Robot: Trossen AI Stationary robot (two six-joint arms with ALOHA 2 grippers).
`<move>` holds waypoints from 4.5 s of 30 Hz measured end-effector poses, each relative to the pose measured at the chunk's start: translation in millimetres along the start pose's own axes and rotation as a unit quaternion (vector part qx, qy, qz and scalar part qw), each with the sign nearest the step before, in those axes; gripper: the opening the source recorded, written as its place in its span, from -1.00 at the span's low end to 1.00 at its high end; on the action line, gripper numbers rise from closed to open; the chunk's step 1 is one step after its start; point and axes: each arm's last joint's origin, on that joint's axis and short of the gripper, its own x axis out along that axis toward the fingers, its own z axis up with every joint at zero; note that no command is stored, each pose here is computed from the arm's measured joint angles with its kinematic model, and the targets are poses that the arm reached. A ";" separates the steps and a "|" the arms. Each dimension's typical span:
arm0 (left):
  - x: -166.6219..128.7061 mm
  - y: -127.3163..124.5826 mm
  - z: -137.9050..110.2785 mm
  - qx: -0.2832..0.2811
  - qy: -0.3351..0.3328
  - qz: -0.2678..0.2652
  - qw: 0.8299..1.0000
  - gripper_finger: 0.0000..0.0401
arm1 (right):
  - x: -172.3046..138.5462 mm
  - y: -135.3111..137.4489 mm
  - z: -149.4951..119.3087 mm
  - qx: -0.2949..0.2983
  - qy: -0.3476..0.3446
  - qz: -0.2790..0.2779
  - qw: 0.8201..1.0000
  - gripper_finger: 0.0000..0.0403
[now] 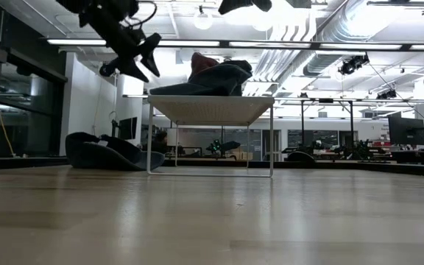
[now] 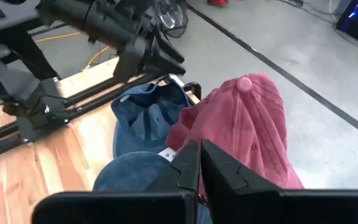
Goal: Pick & Place hat
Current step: Stack the red cap on top of the other red cap on the shelf
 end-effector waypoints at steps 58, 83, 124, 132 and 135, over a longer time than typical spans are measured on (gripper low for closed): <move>103.1 36.4 -15.6 -0.100 0.125 -0.340 0.927 -1.00 | 108.1 -66.0 -20.5 0.165 0.083 -0.025 0.983 -1.00; 92.1 -4.1 12.1 -0.077 0.120 -0.416 0.898 -1.00 | 149.3 -59.4 -39.1 0.168 0.127 0.040 0.977 -1.00; 88.1 38.7 15.9 -0.083 0.137 -0.435 0.886 -0.72 | 107.4 -60.7 -18.6 0.144 0.091 0.054 0.984 -1.00; 84.4 60.9 12.5 -0.096 0.154 -0.432 0.883 -0.62 | 107.4 -60.9 -18.6 0.141 0.091 0.053 0.984 -1.00; 82.6 68.2 10.9 -0.100 0.159 -0.425 0.885 -0.62 | 105.8 -60.9 -17.9 0.140 0.089 0.053 0.985 -1.00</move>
